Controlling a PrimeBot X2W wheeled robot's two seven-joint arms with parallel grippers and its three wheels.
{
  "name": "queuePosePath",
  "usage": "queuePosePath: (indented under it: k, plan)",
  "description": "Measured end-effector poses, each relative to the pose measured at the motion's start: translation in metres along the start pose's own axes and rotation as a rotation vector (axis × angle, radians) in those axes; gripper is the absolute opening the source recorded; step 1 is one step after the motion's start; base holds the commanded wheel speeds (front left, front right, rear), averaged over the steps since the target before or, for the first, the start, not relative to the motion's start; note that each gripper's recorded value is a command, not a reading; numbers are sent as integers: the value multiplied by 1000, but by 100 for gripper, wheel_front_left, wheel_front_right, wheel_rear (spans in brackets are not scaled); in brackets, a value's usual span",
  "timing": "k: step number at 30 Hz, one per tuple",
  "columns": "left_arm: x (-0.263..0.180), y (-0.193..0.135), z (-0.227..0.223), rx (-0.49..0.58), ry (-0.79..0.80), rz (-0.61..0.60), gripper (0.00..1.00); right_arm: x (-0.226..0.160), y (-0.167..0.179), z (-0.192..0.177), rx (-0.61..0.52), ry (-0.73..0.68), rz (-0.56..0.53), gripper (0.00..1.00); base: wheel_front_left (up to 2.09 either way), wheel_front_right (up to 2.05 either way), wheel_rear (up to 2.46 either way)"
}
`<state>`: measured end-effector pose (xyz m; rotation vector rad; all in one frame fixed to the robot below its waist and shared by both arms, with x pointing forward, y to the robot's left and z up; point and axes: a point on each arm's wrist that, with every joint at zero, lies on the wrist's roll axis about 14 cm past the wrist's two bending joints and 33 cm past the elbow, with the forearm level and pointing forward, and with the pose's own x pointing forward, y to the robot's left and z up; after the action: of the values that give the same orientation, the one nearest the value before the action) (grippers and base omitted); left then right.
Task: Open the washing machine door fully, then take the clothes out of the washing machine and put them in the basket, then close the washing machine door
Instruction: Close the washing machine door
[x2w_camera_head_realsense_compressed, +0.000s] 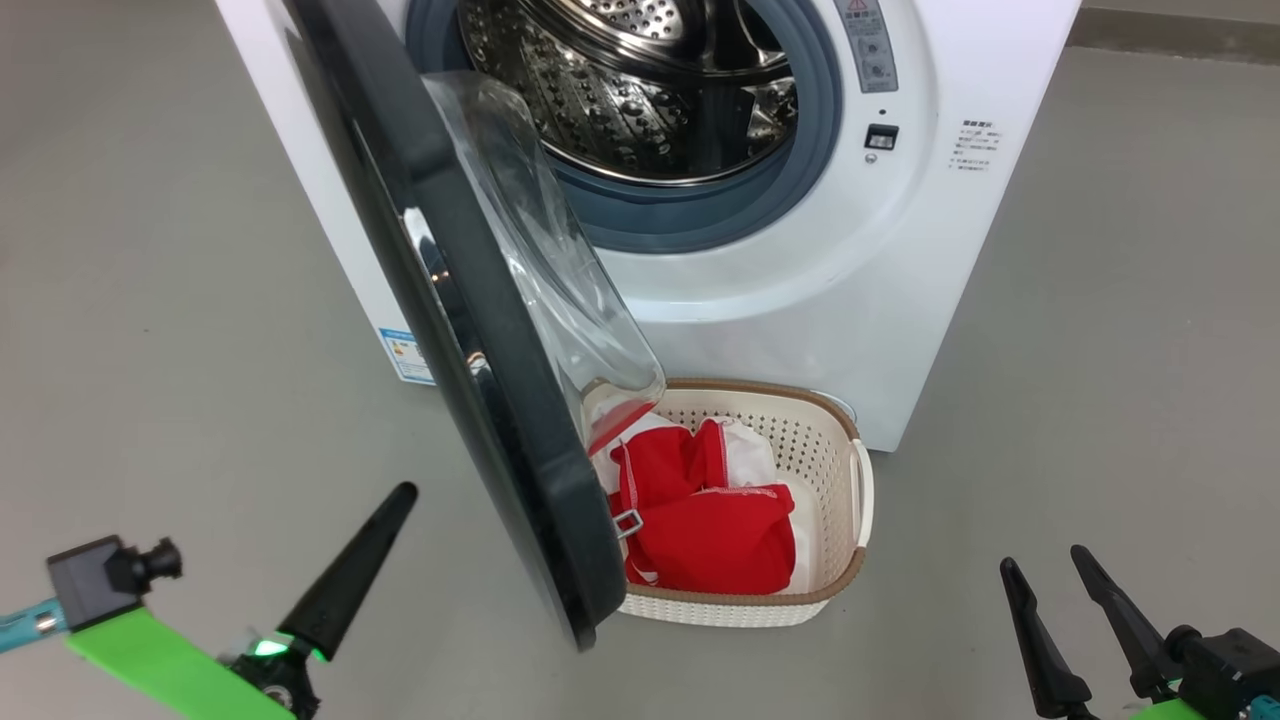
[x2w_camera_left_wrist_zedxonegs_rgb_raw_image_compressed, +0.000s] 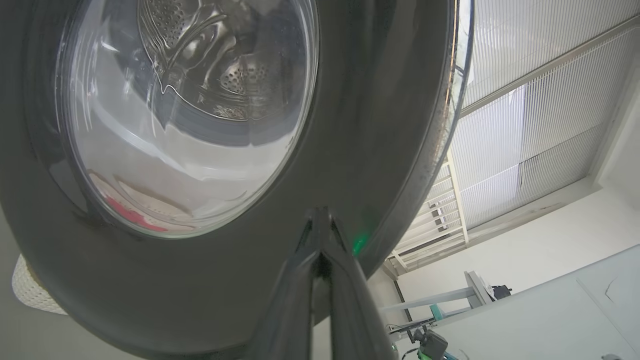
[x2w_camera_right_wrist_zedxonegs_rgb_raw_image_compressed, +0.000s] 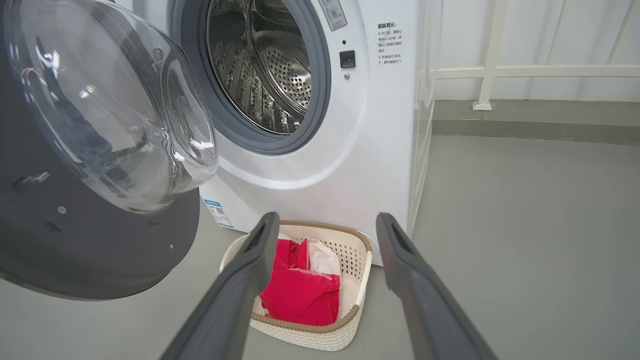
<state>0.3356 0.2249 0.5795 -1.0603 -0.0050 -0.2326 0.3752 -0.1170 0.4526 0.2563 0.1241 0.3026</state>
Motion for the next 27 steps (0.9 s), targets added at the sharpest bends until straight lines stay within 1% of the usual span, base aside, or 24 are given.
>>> queuePosePath:
  k: [9,22,27]
  plan:
    - [20,-17,-15,-18,79,-63,0,-1,-6,-3,4,9,-17,100,0,0,0]
    - [45,-30,-29,-22,117,-115,0,6,-13,1,11,-8,-37,100,0,0,0]
    - [57,-36,-34,1,130,-143,0,4,-20,0,14,-7,-59,100,0,0,0]
